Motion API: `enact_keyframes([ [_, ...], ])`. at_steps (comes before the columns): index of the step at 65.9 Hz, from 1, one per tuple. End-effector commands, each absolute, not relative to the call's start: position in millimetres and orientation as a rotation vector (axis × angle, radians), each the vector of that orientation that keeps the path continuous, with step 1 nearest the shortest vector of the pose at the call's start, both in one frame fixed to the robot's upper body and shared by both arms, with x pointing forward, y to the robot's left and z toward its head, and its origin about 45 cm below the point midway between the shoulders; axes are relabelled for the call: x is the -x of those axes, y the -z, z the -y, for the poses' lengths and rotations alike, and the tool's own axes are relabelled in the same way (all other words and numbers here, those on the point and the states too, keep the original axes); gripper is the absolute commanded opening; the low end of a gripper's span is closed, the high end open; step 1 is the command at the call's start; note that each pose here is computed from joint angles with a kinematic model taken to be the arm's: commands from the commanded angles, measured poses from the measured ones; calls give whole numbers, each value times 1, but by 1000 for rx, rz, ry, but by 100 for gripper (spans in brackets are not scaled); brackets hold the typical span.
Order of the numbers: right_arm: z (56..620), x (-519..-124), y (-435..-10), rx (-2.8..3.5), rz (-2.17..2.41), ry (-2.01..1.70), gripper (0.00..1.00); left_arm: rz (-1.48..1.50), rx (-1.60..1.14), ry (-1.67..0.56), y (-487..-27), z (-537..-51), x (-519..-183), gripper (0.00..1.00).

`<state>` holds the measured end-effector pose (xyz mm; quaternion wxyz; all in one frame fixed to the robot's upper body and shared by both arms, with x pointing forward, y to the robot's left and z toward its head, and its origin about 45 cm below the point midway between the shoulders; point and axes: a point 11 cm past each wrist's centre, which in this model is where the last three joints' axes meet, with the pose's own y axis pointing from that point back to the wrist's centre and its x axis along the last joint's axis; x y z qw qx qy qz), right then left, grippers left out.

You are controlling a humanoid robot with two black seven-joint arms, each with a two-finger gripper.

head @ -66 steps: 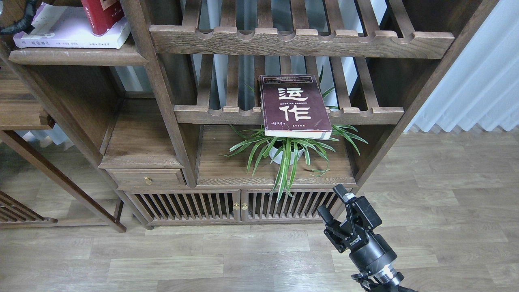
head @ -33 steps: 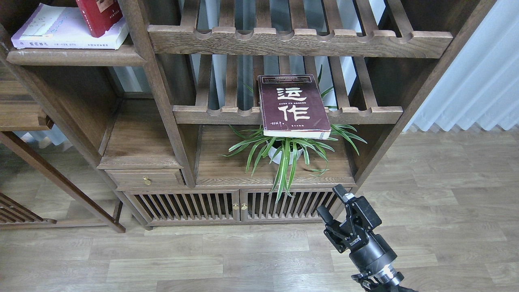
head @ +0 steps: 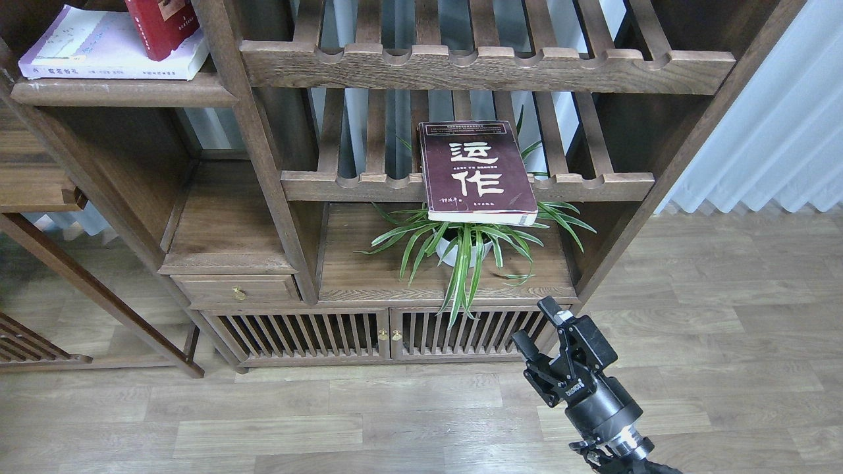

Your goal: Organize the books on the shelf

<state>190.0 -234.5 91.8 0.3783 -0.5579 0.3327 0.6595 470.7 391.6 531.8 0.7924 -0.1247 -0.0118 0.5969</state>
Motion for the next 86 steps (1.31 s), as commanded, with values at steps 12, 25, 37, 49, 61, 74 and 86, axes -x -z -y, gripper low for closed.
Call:
enact_keyframes([
  [12,231,-190,-92,1429,-842,-1688,99,22,252,-1273,-511,-411,-435,73],
  [25,232,-194,-94,1446,-839,-1681,99,-4,271,-1245,-492,-409,-420,75],
  [37,228,-194,-94,1460,-836,-1682,99,-16,300,-1179,-488,-392,-407,75],
  [49,224,-198,-96,1475,-833,-1669,99,-19,301,-1159,-486,-391,-400,78],
  [61,224,-207,-100,1479,-837,-1636,99,-40,315,-1114,-473,-397,-389,78],
  [74,224,-218,-112,1508,-815,-1598,99,-107,309,-1040,-442,-391,-377,79],
  [86,220,-227,-119,1588,-806,-1572,99,-197,365,-966,-406,-384,-368,79],
])
